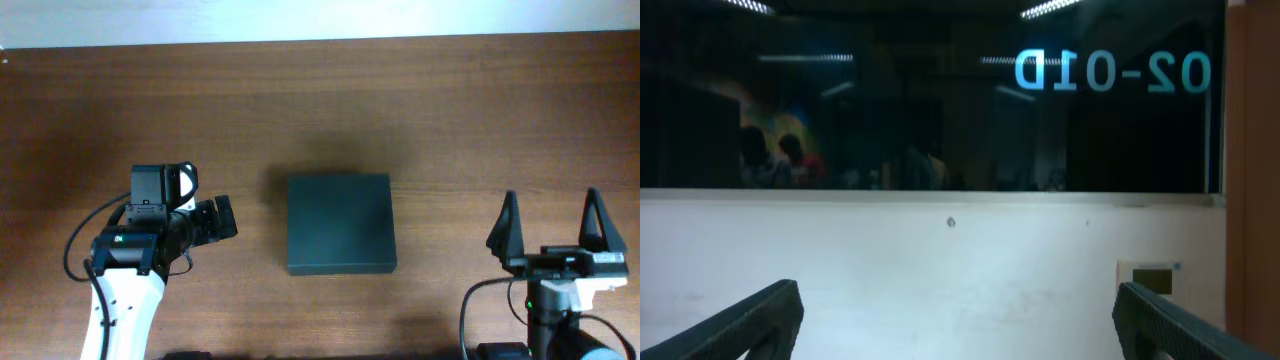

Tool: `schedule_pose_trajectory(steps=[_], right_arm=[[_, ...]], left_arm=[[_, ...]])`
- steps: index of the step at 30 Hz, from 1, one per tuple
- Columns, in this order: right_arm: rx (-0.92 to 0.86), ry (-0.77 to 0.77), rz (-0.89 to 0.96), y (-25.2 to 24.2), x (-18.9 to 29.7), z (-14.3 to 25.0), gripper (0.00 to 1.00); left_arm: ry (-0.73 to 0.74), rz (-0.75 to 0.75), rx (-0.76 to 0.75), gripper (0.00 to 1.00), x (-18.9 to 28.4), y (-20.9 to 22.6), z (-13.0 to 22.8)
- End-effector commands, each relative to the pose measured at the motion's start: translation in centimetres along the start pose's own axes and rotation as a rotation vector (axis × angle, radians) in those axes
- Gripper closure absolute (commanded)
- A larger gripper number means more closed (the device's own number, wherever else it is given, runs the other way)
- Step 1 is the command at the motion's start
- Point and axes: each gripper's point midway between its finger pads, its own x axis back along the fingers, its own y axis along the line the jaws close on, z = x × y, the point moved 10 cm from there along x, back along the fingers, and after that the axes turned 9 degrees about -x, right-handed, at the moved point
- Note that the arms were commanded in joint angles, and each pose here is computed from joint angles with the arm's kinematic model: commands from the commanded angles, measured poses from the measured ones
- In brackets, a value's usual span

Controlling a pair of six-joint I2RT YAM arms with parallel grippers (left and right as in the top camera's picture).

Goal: Pack container

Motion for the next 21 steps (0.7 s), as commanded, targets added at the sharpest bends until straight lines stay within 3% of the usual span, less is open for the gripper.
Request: schedule_pose_trajectory(steps=[1, 12, 21], right_arm=[[0.005, -0.043, -0.022, 0.1, 1.0, 0.0, 0.01], [0.005, -0.047, -0.030, 0.1, 1.4, 0.7, 0.01], [0.004, 0.041, -0.017, -0.5, 1.3, 4.4, 0.01]], left_arm=[[-0.002, 0.008, -0.006, 0.01, 0.0, -0.1, 0.0], [-0.002, 0.008, -0.006, 0.01, 0.0, -0.1, 0.0], [-0.002, 0.008, -0.006, 0.01, 0.0, -0.1, 0.0]])
